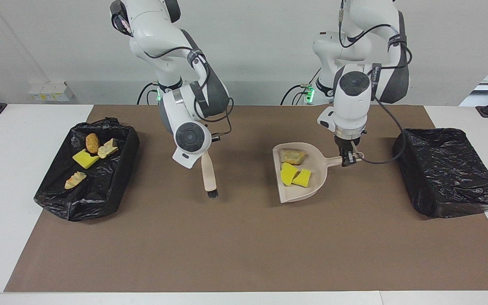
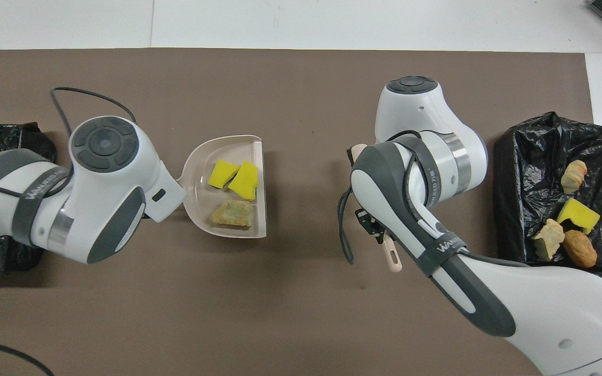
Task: Sweep and dump trash in bin
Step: 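Carry the dustpan to the nearer trash bag with the left gripper, then tip the dustpan over the black trash bag with the left gripper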
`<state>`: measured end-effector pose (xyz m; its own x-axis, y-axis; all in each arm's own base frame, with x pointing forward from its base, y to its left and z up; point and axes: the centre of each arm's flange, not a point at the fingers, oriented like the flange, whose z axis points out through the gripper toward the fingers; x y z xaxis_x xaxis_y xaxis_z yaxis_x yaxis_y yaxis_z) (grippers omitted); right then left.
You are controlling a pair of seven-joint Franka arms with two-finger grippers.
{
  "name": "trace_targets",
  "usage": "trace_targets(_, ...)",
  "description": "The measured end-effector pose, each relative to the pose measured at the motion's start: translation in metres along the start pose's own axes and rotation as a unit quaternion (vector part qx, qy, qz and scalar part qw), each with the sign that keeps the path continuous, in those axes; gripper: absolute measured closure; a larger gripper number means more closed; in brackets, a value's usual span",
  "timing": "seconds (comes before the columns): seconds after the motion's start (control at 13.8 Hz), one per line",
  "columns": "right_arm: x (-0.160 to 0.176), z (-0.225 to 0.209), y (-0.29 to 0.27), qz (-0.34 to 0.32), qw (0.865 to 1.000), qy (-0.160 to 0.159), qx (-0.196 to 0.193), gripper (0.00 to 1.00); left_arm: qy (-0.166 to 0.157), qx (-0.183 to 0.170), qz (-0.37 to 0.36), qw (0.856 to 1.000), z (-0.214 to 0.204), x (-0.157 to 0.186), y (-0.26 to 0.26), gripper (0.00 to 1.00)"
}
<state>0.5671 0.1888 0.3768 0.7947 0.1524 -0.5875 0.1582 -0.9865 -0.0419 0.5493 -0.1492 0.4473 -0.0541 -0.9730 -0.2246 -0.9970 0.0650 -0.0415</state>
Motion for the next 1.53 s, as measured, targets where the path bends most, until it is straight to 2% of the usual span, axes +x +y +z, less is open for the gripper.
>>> trace_targets(0.36, -0.037, 0.003, 0.065, 0.048, 0.998, -0.048, -0.008, 0.74, 0.018, 0.011, 0.019, 1.0, -0.022, -0.098, 0.006, 0.68)
trace_targets(0.58, -0.05, 0.031, 0.079, 0.049, 0.996, -0.079, -0.006, 0.74, 0.027, 0.012, 0.0, 1.0, -0.027, -0.154, 0.005, 0.68)
trace_targets(0.65, -0.054, 0.041, 0.073, 0.046, 0.996, -0.08, -0.01, 0.74, 0.029, 0.016, 0.001, 0.999, -0.03, -0.171, 0.005, 0.68)
trace_targets(0.87, -0.062, 0.057, 0.018, 0.04, 0.997, -0.061, -0.02, 0.74, 0.029, 0.025, 0.007, 0.999, -0.036, -0.229, 0.007, 0.68)
trace_targets(1.23, -0.077, 0.077, -0.112, 0.077, 0.996, -0.035, 0.008, 0.74, 0.019, 0.028, -0.019, 0.999, -0.033, -0.323, 0.025, 0.68)
trace_targets(1.53, -0.086, 0.102, -0.18, 0.101, 0.994, -0.033, 0.029, 0.74, 0.003, 0.031, -0.014, 0.999, -0.024, -0.414, 0.04, 0.68)
